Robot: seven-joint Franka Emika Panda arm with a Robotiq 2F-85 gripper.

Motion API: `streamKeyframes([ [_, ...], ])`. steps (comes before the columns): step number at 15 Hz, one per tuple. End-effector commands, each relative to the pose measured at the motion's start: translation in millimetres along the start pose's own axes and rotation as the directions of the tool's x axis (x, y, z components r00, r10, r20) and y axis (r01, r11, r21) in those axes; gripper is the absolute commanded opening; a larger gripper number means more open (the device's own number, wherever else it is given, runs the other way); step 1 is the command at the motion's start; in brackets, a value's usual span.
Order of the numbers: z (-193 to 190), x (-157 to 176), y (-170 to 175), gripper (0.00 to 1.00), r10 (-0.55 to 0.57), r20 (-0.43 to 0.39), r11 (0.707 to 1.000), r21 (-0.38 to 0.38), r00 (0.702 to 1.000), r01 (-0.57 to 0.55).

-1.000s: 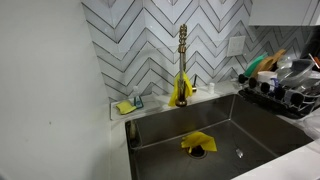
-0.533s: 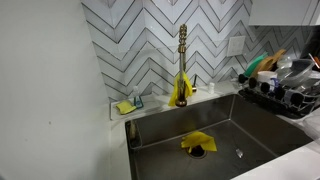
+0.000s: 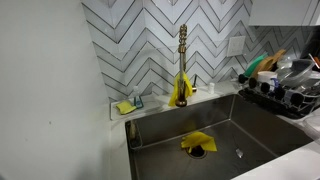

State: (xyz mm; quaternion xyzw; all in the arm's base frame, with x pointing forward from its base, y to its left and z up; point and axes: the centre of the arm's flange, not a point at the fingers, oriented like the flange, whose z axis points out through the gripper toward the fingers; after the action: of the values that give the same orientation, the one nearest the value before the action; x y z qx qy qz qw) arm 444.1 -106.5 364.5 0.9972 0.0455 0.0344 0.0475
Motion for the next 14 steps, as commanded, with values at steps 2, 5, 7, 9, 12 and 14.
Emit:
streamKeyframes([
  [2, 8.4, -1.7, 1.6, 0.30, 0.014, -0.015, 1.000, -0.010, 1.000, -0.014],
  [5, -0.7, -2.3, 10.0, 0.08, 0.017, -0.032, 1.000, -0.024, 0.999, -0.017],
  [7, -11.2, -2.5, 17.6, 0.00, 0.019, -0.051, 0.999, -0.030, 0.999, -0.020],
  [9, -23.5, -1.8, 24.7, 0.01, 0.022, -0.073, 0.999, -0.037, 0.997, -0.025],
  [12, -53.8, -7.3, 33.3, 0.02, -0.042, -0.098, 0.996, -0.077, 0.994, 0.034],
  [14, -83.0, -14.2, 39.4, 0.02, -0.125, -0.095, 0.984, -0.136, 0.988, 0.111],
])
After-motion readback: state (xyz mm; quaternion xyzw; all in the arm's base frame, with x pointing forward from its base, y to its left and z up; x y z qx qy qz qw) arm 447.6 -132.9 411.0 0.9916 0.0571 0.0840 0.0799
